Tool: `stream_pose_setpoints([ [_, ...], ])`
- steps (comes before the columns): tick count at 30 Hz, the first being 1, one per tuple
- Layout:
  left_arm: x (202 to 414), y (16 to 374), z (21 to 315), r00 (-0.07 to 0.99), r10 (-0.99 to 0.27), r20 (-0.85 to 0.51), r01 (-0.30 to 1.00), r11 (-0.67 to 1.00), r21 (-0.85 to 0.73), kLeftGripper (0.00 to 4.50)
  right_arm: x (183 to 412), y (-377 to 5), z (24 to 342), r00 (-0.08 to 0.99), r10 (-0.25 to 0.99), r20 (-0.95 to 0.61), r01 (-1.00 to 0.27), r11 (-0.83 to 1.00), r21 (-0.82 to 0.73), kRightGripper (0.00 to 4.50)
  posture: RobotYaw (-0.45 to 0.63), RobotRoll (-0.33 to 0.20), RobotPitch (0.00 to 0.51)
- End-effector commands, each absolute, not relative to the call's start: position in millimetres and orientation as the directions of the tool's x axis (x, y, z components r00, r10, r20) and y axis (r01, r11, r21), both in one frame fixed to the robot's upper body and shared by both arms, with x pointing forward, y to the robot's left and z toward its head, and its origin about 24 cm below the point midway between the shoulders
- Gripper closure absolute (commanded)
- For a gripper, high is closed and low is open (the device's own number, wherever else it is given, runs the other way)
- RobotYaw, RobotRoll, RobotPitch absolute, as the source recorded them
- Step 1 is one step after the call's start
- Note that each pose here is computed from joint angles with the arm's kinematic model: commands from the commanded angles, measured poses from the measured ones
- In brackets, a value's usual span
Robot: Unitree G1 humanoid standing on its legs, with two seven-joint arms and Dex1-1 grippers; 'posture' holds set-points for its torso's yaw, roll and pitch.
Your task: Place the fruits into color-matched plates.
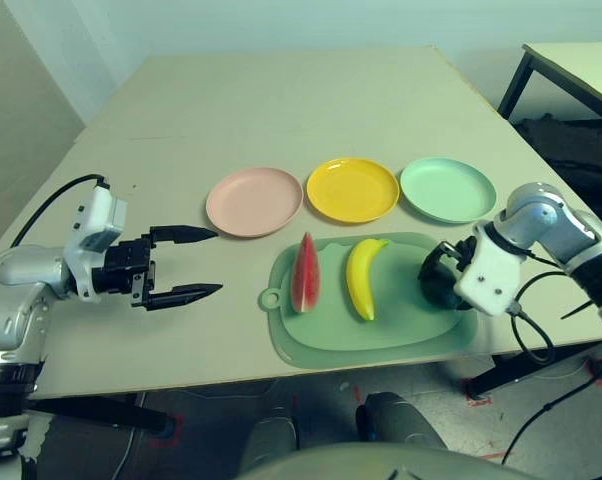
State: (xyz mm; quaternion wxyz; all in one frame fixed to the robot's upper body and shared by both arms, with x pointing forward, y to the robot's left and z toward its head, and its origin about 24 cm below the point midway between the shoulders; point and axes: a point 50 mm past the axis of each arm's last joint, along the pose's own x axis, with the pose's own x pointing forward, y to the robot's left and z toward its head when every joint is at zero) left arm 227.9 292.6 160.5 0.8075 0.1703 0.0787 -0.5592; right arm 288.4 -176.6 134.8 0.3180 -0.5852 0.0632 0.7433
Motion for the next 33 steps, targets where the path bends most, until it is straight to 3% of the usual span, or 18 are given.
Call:
stream_pose_setpoints([
  [1,228.2,292.0,160.5,0.356,-0.869,-0.345,0.933,0.307,0.189,0.0,288.1,-175.9,136.3,-0.11,0.41,-0.905,-0.554,-0.782,-0.287,1.49,-0.11,0.0,0.035],
  [8,231.9,301.7,154.4,0.418,-0.833,-0.364,0.909,0.38,0.174,0.0,304.0,-172.1,162.5,-0.046,0.482,-0.875,-0.596,-0.716,-0.363,1.49,-0.12,0.0,0.033],
  [17,252.2,298.3,159.6,0.577,-0.774,-0.262,0.816,0.559,0.145,0.0,358.5,-179.3,201.3,0.248,0.509,-0.824,-0.668,-0.526,-0.526,1.55,-0.12,0.0,0.032],
  [22,254.6,292.7,162.1,0.599,-0.754,-0.27,0.799,0.585,0.136,0.0,376.2,-196.2,189.4,0.427,0.391,-0.815,-0.676,-0.46,-0.575,1.55,-0.11,0.0,0.032],
  [33,258.6,267.2,170.5,0.547,-0.807,-0.221,0.836,0.538,0.105,0.0,387.2,-202.2,158.4,0.561,0.33,-0.759,-0.673,-0.353,-0.651,1.55,-0.08,0.0,0.037],
])
